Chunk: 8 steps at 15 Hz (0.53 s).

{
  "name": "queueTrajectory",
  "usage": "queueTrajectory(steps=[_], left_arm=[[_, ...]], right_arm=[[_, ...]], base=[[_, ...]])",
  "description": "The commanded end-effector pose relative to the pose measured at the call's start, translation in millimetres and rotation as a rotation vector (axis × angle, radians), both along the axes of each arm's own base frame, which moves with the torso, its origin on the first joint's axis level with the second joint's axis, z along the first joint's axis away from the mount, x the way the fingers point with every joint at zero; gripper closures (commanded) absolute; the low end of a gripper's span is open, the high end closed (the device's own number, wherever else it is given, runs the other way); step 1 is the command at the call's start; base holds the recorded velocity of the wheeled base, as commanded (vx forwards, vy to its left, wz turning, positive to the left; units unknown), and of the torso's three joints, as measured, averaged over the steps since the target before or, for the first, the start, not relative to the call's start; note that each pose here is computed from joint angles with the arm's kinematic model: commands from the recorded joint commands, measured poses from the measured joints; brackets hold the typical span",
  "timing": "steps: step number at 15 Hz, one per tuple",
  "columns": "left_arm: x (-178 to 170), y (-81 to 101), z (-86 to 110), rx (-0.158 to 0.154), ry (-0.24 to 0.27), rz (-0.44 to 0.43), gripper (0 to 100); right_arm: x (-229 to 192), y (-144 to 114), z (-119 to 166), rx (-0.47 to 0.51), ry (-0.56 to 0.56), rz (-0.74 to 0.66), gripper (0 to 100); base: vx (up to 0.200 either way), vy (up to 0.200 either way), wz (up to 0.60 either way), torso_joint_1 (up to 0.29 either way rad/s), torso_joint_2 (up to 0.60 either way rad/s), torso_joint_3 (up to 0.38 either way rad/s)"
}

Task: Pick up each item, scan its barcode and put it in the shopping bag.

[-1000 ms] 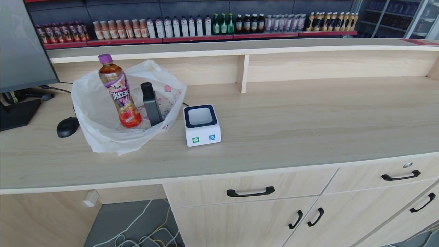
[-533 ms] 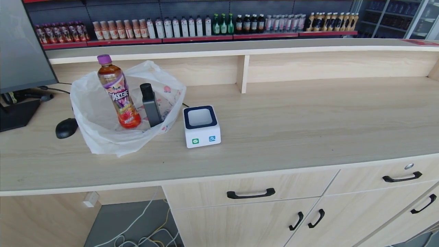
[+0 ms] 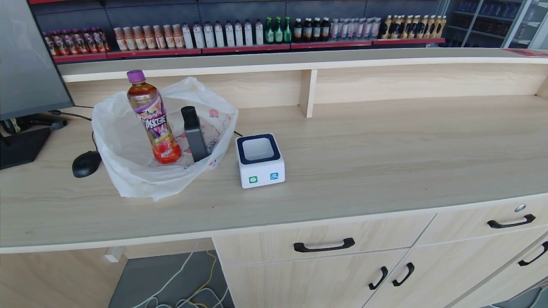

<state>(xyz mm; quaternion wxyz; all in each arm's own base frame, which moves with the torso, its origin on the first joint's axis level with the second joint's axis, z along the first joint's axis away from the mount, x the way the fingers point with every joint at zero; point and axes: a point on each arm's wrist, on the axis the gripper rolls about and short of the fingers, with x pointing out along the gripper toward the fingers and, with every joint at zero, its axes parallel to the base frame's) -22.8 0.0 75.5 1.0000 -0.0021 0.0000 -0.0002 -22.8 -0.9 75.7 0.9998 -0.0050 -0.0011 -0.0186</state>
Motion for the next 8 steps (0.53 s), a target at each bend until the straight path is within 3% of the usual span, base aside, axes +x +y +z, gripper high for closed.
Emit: queueTrajectory(steps=[1, 8], left_arm=[[0.0, 0.0, 0.0, 0.0, 0.0, 0.0, 0], [0.0, 0.0, 0.0, 0.0, 0.0, -0.001, 0]], right_arm=[[0.1, 0.0, 0.1, -0.001, 0.001, -0.001, 0], [0.1, 0.0, 0.1, -0.001, 0.001, 0.0, 0]], base=[[0.0, 0.0, 0.0, 0.0, 0.0, 0.0], [0.0, 0.0, 0.0, 0.0, 0.0, 0.0]])
